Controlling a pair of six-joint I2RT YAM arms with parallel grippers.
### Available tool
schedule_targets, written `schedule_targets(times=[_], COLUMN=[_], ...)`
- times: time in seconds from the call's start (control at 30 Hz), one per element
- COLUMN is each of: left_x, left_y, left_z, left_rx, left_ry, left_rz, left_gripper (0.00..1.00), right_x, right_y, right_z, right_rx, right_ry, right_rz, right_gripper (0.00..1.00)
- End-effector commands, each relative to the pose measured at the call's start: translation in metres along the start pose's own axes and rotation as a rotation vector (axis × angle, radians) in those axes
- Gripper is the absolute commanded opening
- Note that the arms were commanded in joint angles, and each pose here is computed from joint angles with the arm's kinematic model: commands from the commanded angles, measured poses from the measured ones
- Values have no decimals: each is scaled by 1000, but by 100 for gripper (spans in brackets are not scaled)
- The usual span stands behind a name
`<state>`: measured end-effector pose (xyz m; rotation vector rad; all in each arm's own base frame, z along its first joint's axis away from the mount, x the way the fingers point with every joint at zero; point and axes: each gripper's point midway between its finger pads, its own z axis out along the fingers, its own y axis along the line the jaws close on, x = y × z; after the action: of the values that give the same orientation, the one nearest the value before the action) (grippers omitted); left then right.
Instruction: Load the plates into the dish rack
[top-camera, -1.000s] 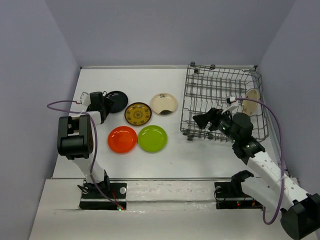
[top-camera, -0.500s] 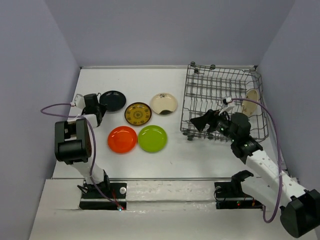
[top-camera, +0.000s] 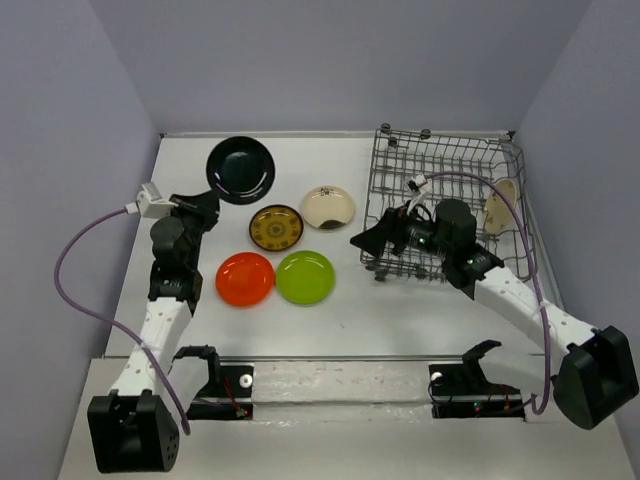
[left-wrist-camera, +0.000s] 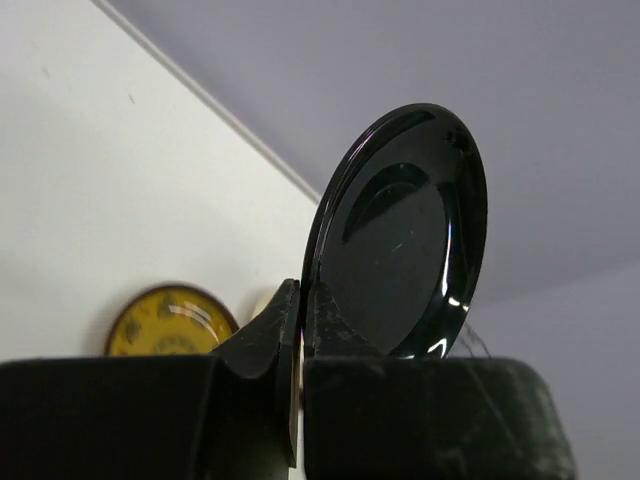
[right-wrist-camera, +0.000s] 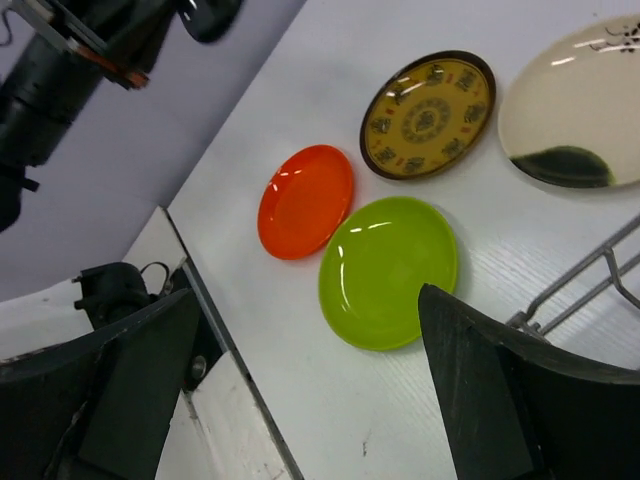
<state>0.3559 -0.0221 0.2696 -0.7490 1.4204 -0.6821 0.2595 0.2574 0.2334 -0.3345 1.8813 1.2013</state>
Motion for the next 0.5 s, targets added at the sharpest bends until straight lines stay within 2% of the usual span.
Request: schedule_targets(times=[0.0, 0.13, 0.27, 0.47], left_x=[53, 82, 102, 126], left_y=[-23, -38, -43, -45], left_z=[-38, -68, -90, -103], left_rx=[176, 304, 394, 443], left_ry=[199, 359, 455, 571], left_rz=[32, 57, 88, 129], left_gripper=[6, 6, 6, 6], right_x=[-44, -48, -43, -11], right_y=[40, 40, 39, 66], right_z=[12, 28, 45, 79], right_rx=[-131, -153, -169, -255], right_ry=[-33, 12, 54, 174], right_rz=[-84, -75, -36, -16], right_gripper=[97, 97, 97, 93])
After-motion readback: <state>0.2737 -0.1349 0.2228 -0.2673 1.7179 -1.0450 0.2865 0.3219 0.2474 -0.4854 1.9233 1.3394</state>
